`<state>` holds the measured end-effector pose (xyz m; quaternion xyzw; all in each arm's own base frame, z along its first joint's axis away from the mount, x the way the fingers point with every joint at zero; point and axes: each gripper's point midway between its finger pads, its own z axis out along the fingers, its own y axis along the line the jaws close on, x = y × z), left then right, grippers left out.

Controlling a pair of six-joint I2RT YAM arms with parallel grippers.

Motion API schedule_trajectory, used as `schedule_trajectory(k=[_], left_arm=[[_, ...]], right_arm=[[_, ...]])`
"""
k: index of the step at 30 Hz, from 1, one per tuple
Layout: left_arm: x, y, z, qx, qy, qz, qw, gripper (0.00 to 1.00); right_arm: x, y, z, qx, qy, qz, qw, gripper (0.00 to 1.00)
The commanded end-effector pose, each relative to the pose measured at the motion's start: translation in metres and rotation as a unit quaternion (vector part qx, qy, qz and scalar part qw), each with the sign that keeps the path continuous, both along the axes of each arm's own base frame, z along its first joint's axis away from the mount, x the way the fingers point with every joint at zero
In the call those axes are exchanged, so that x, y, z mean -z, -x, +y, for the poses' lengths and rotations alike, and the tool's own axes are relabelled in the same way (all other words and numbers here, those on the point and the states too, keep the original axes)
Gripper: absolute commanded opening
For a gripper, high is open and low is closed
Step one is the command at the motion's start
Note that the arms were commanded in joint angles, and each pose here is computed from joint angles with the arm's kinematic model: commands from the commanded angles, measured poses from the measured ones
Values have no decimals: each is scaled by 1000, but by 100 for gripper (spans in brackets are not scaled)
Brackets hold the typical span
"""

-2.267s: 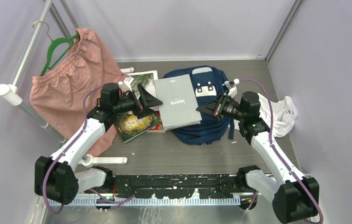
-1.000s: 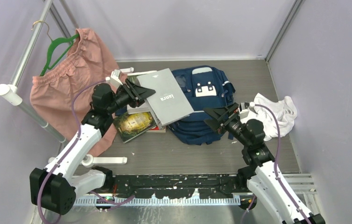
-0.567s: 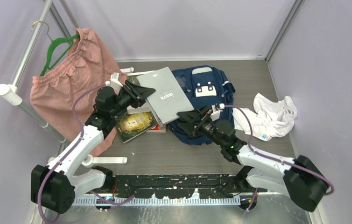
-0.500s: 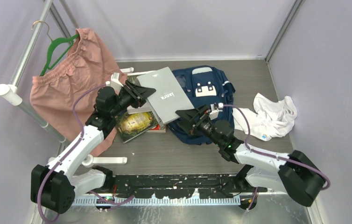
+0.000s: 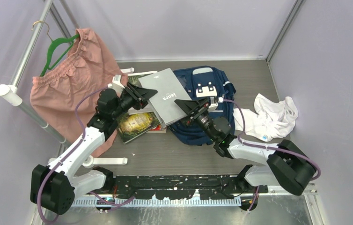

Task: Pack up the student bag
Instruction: Pick up the book from the center of the board.

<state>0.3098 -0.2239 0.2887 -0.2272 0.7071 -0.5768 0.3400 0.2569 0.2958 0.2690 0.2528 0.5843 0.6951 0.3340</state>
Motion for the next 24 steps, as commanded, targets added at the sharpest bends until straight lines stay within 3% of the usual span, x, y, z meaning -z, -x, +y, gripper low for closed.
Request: schedule_trajectory(k=[1, 10, 15, 20, 24], left_arm=[[-30, 4, 0, -1, 26, -53, 998, 29], [-39, 9, 2, 1, 17, -70, 997, 27], [-57, 13, 10, 26, 1, -100, 995, 24], [-76, 33, 4, 144, -22, -136, 980, 22], [-75, 62, -10, 279, -26, -145, 949, 18]], right_arm=[[-40, -4, 0, 10, -62, -50, 997, 100], [-18, 1, -10, 19, -40, -27, 999, 99], [7, 4, -27, 16, 17, 0, 1000, 100], [26, 13, -81, 28, 72, 17, 997, 100], [17, 29, -115, 36, 227, -12, 973, 100]])
